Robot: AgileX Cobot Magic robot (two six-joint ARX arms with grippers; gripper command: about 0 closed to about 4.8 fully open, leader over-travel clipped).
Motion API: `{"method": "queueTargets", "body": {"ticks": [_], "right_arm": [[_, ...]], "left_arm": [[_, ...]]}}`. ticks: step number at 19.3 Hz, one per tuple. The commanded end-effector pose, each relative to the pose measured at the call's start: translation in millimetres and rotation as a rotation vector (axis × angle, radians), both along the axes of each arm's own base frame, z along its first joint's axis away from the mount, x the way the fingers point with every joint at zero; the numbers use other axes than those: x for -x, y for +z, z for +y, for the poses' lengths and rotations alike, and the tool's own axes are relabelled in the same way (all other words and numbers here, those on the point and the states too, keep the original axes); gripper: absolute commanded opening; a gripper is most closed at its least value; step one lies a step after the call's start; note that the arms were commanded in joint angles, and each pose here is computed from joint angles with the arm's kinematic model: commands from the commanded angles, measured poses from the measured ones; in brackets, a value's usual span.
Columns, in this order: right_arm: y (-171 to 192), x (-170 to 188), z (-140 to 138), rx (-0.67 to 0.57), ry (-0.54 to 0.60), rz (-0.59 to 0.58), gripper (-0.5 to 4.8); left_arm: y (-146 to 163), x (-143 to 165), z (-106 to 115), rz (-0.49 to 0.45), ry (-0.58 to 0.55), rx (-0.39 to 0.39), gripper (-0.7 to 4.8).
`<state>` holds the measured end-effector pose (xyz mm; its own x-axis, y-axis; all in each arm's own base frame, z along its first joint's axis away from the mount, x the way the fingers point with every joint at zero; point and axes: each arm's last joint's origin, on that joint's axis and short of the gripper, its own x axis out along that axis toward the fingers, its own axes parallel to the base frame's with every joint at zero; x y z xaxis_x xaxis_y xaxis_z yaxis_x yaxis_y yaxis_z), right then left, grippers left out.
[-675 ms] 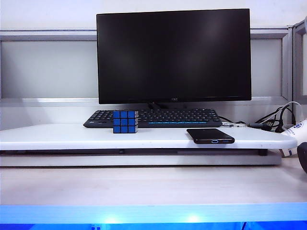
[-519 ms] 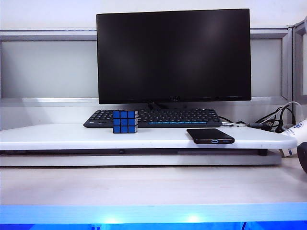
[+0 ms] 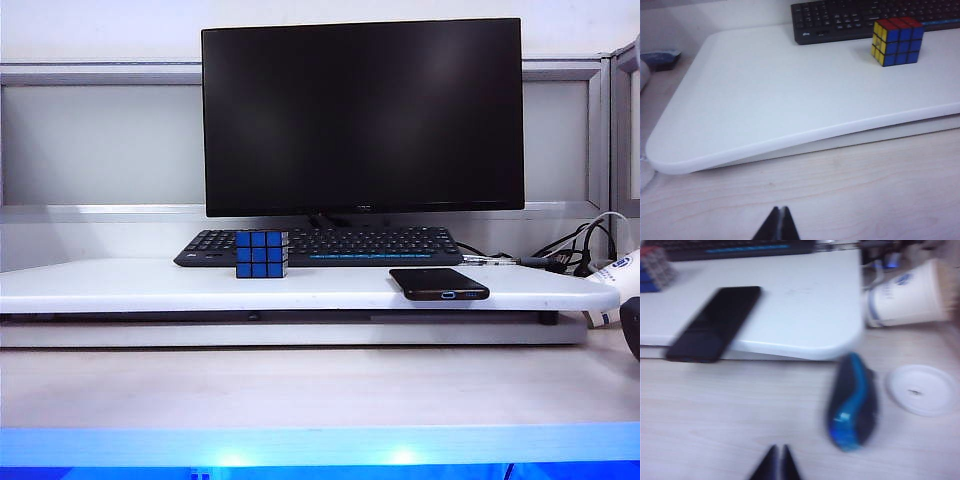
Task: Put the phone on top of the Rubik's Cube.
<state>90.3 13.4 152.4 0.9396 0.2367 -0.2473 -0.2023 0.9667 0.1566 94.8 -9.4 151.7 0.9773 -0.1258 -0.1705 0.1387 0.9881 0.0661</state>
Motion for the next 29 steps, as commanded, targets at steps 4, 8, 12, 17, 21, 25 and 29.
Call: {"method": "queueTargets", "body": {"ticks": [4,8,12,17,21,25,29], "right_arm": [[27.3,1.2,5.2,-0.192,0.11,-0.15,1.92],[44.2,6.4,9.8,-0.316,0.208,-0.146,2.96],[55.7,6.7,14.7,-0.462,0.299,-0.123,4.33],[58.2,-7.4,21.4,-0.659,0.338,0.029,4.79],[47.3,-35.6,30.3,-0.846,0.354,0.276,4.79],[28.8,-65.5,37.2,-0.917,0.306,0.397,4.79],[9.2,-104.2,45.7,-0.922,0.238,0.519,4.79]], "left_arm": [[-0.7,1.3,-4.4,0.018,-0.156,0.03,-0.05],[0.6,2.9,-8.6,0.015,-0.307,0.058,-0.06],[1.2,4.8,-11.5,0.022,-0.42,0.079,-0.05],[1.6,6.5,-12.6,0.045,-0.466,0.093,-0.05],[1.6,6.5,-12.6,0.045,-0.467,0.093,-0.06],[1.6,6.6,-12.6,0.045,-0.469,0.094,-0.06],[1.6,6.6,-12.6,0.045,-0.469,0.094,-0.06]]}}
